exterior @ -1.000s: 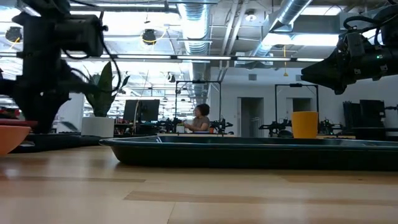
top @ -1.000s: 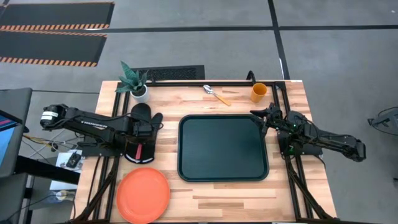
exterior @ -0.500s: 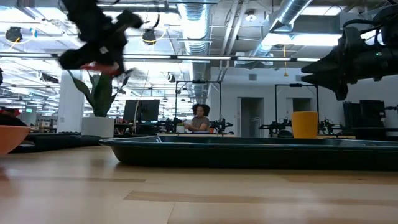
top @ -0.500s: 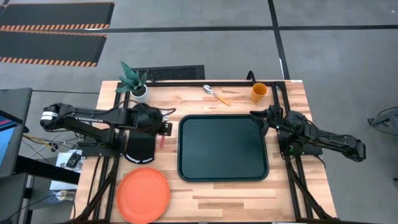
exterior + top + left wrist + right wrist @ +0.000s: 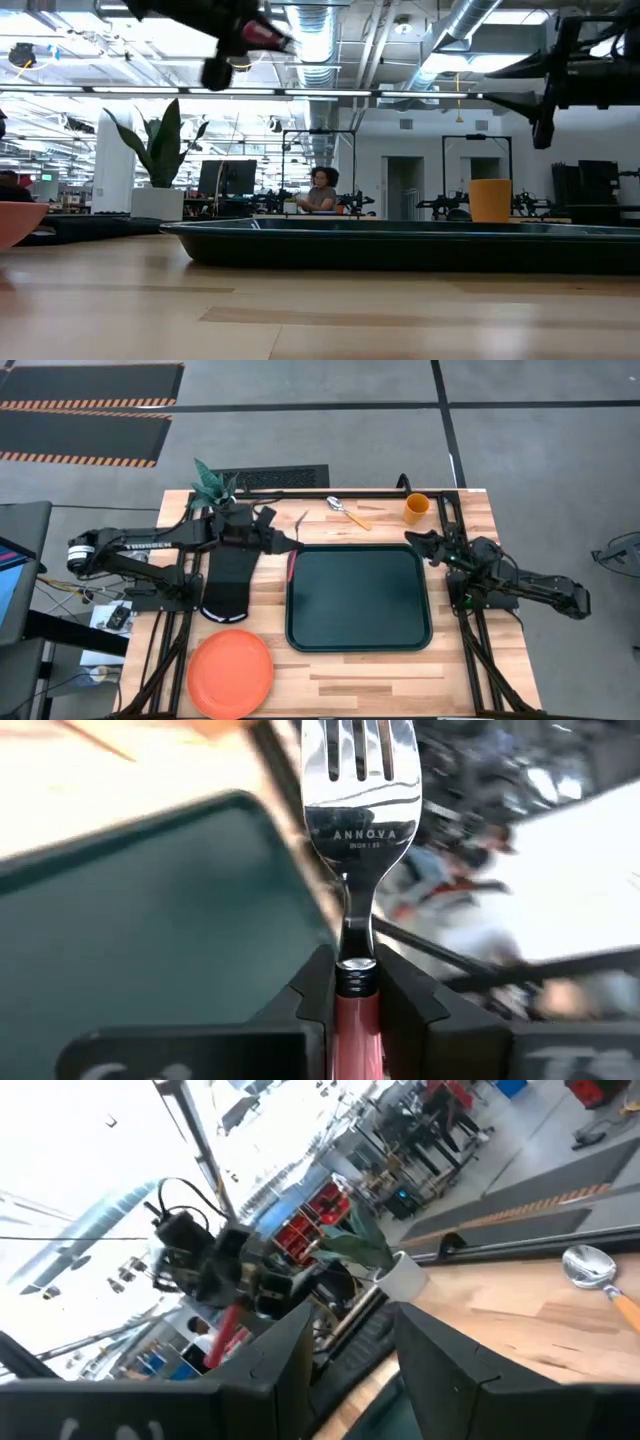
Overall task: Pick and place plate/cup/fork/spoon on tray
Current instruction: Put the pink fork on the black tray
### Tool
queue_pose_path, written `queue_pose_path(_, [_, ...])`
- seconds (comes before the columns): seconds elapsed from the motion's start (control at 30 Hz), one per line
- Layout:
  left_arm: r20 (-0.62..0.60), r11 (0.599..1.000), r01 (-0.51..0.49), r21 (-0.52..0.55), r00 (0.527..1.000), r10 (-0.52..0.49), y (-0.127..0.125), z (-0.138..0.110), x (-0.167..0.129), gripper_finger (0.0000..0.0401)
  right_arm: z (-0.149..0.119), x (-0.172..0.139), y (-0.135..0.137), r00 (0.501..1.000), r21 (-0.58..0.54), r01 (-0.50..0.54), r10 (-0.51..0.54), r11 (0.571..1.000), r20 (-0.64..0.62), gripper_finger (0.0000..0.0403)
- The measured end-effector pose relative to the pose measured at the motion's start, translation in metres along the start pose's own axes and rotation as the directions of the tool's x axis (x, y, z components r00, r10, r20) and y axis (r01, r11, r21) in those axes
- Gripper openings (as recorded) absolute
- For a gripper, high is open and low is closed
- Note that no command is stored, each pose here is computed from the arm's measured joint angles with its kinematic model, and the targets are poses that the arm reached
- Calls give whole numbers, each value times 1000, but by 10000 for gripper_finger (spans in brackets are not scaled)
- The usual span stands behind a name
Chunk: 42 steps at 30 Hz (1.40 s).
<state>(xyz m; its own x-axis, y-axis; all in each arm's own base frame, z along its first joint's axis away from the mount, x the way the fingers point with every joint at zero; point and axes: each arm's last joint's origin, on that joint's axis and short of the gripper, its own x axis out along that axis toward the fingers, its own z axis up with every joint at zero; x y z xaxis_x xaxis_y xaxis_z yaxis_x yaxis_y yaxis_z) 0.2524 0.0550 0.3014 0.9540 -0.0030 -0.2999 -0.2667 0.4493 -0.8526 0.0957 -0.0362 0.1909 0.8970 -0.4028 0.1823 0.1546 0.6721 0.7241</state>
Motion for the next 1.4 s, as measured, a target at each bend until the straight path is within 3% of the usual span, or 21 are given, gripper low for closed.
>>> queue_pose_path(0.17, [-50,967,253,3,966,-252,-3,15,23,31,14,12,16,1000,-15,15,-15,1000,-13,172])
queue_pose_path(0.3, [-101,915,400,-55,909,-404,2,17,50,31,24,31,31,998,-150,33,-42,988,-53,188])
queue_pose_path(0.47, [-140,846,511,-151,837,-530,14,13,80,40,34,64,51,991,-369,14,-61,929,-115,225])
queue_pose_path(0.63, [-135,767,609,-203,758,-638,22,7,96,34,45,99,68,981,-426,-110,31,898,-190,250])
queue_pose_path(0.8, [-133,688,685,-240,679,-722,22,3,100,42,50,130,70,963,-500,-179,48,847,-264,253])
queue_pose_path(1.0, [-142,683,697,-221,669,-729,21,-1,101,37,62,160,72,923,-464,-333,184,821,-337,253])
queue_pose_path(1.2, [-141,683,697,-218,670,-729,21,-1,101,43,64,184,79,841,-395,-491,303,777,-448,253])
queue_pose_path(1.4, [-139,681,700,-215,668,-731,21,-1,101,39,59,198,83,812,-366,-527,327,767,-484,251])
